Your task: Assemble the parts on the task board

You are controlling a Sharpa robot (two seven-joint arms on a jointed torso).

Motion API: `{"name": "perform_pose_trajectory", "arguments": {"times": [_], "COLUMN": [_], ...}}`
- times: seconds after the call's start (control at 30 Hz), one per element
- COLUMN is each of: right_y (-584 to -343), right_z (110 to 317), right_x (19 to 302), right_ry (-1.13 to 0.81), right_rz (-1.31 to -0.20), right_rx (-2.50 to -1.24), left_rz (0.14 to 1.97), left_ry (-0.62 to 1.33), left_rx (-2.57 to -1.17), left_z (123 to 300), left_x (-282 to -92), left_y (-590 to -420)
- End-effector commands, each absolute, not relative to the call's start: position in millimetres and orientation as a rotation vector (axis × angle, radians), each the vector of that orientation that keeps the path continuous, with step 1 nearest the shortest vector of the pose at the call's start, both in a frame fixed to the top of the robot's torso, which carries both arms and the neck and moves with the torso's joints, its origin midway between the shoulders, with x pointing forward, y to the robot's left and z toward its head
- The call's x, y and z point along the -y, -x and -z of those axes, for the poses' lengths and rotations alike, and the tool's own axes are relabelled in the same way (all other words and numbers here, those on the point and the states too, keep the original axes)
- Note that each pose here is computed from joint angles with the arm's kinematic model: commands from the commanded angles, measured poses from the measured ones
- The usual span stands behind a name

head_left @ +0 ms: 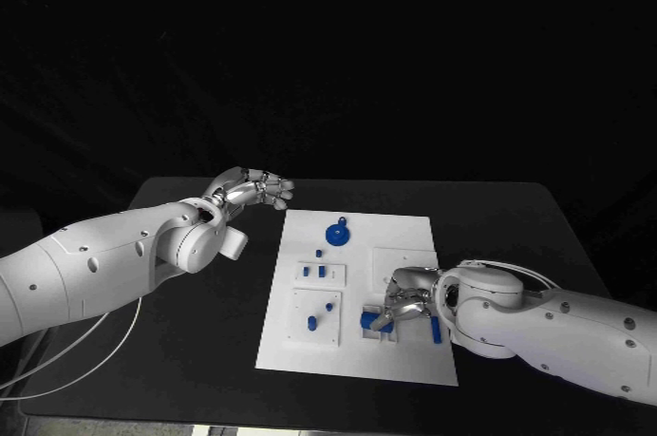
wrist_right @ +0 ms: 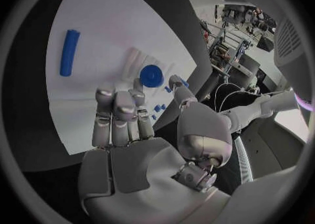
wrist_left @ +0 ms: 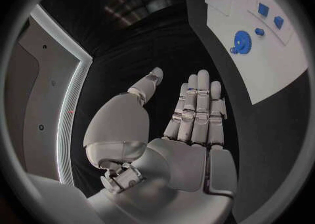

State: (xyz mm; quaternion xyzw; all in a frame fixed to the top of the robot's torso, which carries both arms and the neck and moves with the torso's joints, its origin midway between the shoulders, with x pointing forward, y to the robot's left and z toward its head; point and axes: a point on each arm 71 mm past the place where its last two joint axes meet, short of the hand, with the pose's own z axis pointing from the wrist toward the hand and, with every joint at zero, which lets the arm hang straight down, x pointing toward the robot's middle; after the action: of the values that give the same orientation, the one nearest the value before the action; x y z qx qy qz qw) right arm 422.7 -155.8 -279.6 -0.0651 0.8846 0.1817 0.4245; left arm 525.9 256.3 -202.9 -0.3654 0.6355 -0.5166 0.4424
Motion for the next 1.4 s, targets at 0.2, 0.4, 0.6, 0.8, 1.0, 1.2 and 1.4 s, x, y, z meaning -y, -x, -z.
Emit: {"name": "perform_pose_trajectory", "arguments": {"times": [0.2,0.4,0.6,0.8,1.0,1.2,1.4], "right_y": [-420,-419,-418,-417,-417,-415,-412], "right_z": [283,284,284,285,287,289,293], "right_x": [151,151,149,147,147,145,145], "right_ry": [0.253,0.259,0.271,0.283,0.281,0.275,0.268], "right_rz": [-0.432,-0.424,-0.423,-0.418,-0.400,-0.397,-0.386], "right_rx": [-2.210,-2.216,-2.225,-2.238,-2.252,-2.295,-2.329], "left_rz": [1.302,1.303,1.302,1.302,1.300,1.301,1.300], "left_ry": [0.903,0.902,0.902,0.902,0.903,0.903,0.903], "left_rx": [-1.574,-1.574,-1.573,-1.574,-1.574,-1.574,-1.574], "left_z": [201.7,201.7,201.7,201.7,201.8,201.8,201.8], "left_x": [-254.6,-254.4,-254.8,-254.5,-254.8,-254.5,-254.9], "left_y": [-525.7,-525.7,-525.7,-525.7,-525.8,-525.7,-525.7]}}
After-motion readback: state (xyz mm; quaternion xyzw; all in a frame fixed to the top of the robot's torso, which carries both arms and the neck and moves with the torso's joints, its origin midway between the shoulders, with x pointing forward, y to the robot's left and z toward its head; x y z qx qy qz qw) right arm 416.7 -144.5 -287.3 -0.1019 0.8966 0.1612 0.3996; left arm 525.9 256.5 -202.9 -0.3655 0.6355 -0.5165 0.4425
